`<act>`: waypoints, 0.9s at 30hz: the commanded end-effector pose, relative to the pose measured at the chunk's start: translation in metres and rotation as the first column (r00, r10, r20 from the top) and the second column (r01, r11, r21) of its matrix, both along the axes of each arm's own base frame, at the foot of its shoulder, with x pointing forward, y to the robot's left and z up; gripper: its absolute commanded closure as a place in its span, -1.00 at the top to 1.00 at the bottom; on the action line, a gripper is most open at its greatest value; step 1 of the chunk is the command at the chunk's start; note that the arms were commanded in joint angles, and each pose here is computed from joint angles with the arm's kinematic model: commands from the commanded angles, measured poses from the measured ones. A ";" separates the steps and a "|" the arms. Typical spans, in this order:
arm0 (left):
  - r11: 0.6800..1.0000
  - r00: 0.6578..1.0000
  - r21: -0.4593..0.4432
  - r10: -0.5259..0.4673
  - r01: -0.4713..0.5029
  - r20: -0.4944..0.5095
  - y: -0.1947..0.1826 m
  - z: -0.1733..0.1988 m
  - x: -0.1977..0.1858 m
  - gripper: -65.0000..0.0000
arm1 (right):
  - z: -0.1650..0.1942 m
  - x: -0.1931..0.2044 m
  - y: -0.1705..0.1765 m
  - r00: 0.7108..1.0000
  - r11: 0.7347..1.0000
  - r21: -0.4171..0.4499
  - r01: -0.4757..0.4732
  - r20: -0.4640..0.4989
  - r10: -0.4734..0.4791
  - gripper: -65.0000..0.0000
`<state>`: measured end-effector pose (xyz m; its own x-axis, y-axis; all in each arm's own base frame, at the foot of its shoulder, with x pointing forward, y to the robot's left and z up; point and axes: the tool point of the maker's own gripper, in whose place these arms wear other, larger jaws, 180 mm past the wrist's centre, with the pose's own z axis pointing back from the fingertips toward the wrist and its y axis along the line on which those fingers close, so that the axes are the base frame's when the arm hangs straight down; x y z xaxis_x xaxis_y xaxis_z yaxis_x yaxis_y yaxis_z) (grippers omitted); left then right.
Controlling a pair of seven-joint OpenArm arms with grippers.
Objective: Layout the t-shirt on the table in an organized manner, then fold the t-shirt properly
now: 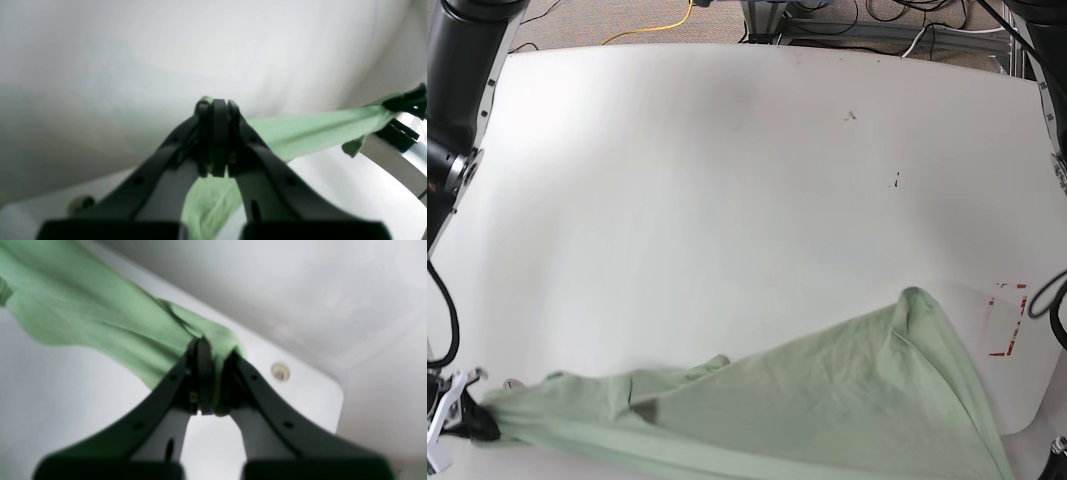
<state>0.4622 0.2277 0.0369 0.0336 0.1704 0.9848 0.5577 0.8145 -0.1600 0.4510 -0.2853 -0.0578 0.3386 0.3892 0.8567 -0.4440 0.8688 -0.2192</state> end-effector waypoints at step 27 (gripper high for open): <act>0.990 0.831 -0.069 0.067 -0.126 -0.552 0.005 -0.291 -0.171 -1.00 | -0.228 -0.171 0.018 0.913 0.991 0.084 0.104 -0.403 -0.062 -1.00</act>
